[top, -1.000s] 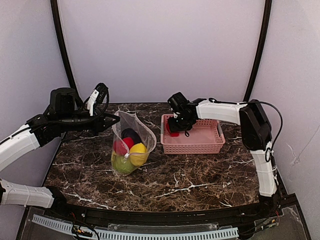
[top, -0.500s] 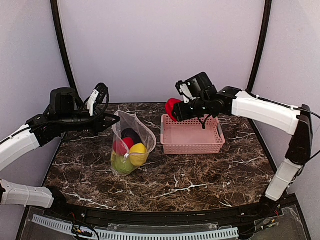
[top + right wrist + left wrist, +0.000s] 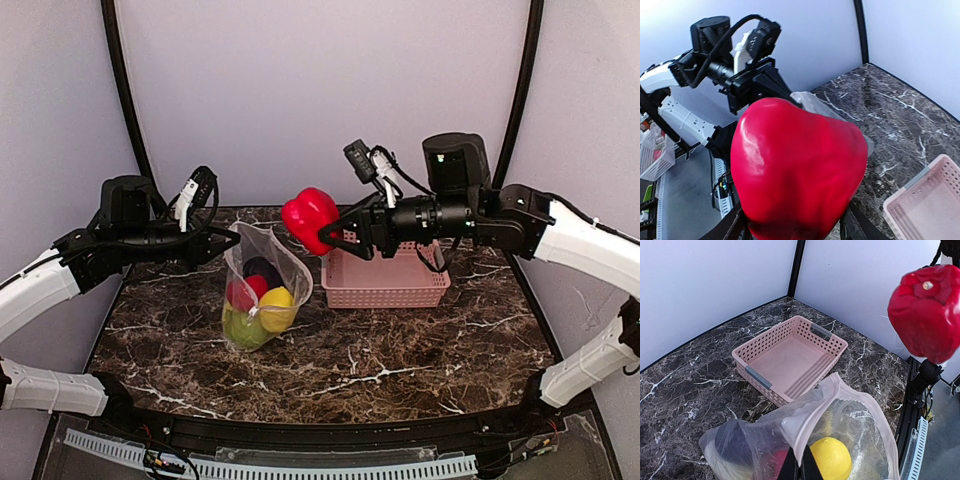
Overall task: Place the food in the zip-top bag and seal the zipper
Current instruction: Place the fake fruit in the zipper food storage bag.
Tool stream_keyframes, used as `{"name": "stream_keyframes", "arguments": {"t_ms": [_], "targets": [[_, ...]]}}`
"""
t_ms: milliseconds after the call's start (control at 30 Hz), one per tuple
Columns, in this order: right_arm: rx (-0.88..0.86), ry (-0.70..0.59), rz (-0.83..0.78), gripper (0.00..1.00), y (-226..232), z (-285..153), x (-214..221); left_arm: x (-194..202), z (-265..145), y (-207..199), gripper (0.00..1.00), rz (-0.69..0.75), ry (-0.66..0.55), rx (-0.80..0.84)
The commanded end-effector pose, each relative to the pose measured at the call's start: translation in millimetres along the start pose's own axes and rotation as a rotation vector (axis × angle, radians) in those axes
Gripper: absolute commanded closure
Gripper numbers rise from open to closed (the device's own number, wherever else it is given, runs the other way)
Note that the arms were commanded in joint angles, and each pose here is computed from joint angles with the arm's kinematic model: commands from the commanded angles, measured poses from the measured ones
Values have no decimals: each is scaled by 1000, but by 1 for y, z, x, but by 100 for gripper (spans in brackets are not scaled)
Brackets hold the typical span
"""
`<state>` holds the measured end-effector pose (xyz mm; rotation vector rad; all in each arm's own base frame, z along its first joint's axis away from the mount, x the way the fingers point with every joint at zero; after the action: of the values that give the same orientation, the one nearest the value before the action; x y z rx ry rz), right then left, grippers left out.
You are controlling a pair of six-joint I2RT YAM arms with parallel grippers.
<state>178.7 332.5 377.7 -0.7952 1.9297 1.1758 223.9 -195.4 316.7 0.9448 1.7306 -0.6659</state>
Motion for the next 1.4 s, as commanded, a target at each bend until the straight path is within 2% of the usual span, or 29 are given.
{"name": "stream_keyframes", "arguments": {"t_ms": [0, 233, 500, 867, 1167, 1367], "targets": [[-169, 93, -32, 44, 26, 17, 11, -3, -1, 2, 99, 11, -24, -6], [-227, 230, 3, 43, 39, 56, 27, -2, 1, 2, 99, 9, -18, -4], [14, 311, 110, 44, 10, 86, 39, -2, 0, 2, 99, 9, -19, -4], [230, 267, 181, 45, -15, 100, 44, -2, 1, 1, 99, 6, -19, 2], [326, 253, 119, 44, -5, 129, 39, -1, 2, 2, 99, 6, -16, 5], [428, 245, 85, 38, -12, 138, 43, -2, 1, 1, 99, 7, -18, 3]]}}
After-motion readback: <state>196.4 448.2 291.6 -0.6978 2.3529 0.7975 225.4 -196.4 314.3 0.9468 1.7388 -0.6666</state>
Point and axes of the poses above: each gripper's point midway between its finger pads, its own z axis out along the fingers, its own y axis along the line the jaws close on, x = y × z, the point moved 6 cm from there along -z, back along the fingers, and after that the axes turned 12 degrees about z, right-handed, at the moved point
